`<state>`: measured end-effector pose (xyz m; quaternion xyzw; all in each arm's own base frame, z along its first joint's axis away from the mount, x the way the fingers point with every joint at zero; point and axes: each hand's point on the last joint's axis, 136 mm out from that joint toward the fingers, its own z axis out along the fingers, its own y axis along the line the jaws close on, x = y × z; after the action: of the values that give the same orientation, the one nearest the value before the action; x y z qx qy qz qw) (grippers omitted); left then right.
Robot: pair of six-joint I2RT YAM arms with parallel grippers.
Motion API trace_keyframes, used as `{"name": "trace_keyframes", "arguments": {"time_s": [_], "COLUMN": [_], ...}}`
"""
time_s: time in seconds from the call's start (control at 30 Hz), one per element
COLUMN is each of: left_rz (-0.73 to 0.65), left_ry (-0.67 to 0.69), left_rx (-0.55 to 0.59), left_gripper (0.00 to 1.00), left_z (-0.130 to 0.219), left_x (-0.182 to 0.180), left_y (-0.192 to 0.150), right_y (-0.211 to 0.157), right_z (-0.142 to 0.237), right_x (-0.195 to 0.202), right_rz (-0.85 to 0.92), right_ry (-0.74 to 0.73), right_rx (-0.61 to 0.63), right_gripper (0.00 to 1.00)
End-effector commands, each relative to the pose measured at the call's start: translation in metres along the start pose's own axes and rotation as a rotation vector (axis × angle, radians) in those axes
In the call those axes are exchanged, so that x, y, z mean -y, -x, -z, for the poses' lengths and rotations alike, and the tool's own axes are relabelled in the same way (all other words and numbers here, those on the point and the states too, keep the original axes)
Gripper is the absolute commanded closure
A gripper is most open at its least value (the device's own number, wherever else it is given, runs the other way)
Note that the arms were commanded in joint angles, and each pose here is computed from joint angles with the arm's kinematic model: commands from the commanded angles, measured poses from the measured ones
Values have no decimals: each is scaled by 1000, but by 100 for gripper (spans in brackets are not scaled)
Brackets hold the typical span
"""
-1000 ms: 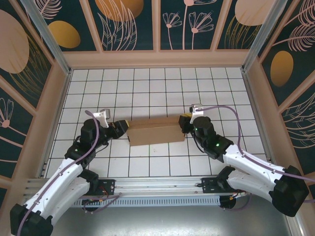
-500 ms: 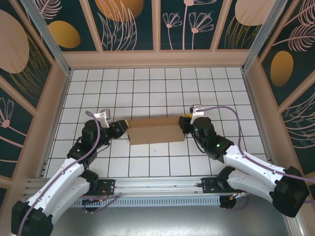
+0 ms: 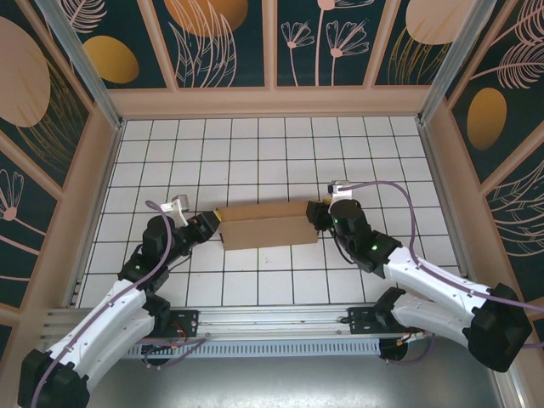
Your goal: Fold the paper box
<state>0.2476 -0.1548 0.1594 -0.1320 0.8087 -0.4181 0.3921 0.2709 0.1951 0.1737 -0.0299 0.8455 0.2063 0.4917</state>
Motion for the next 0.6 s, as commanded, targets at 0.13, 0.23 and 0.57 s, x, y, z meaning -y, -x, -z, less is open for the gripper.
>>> {"name": "trace_keyframes", "arguments": {"time_s": [0.13, 0.23, 0.57], "left_rz": [17, 3, -37], "left_ry": [363, 386, 363], "left_rx": [-145, -137, -145], "left_gripper": [67, 68, 74], "left_z": [6, 7, 5], "left_x": [-90, -92, -86], "left_y": [-48, -45, -45], "right_y": [-39, -16, 2], "right_z": [0, 8, 20], "right_x": [3, -11, -27], "right_rz": [7, -64, -151], "right_ry": [38, 159, 323], "right_rx": [-235, -231, -221], "right_gripper": [47, 40, 44]}}
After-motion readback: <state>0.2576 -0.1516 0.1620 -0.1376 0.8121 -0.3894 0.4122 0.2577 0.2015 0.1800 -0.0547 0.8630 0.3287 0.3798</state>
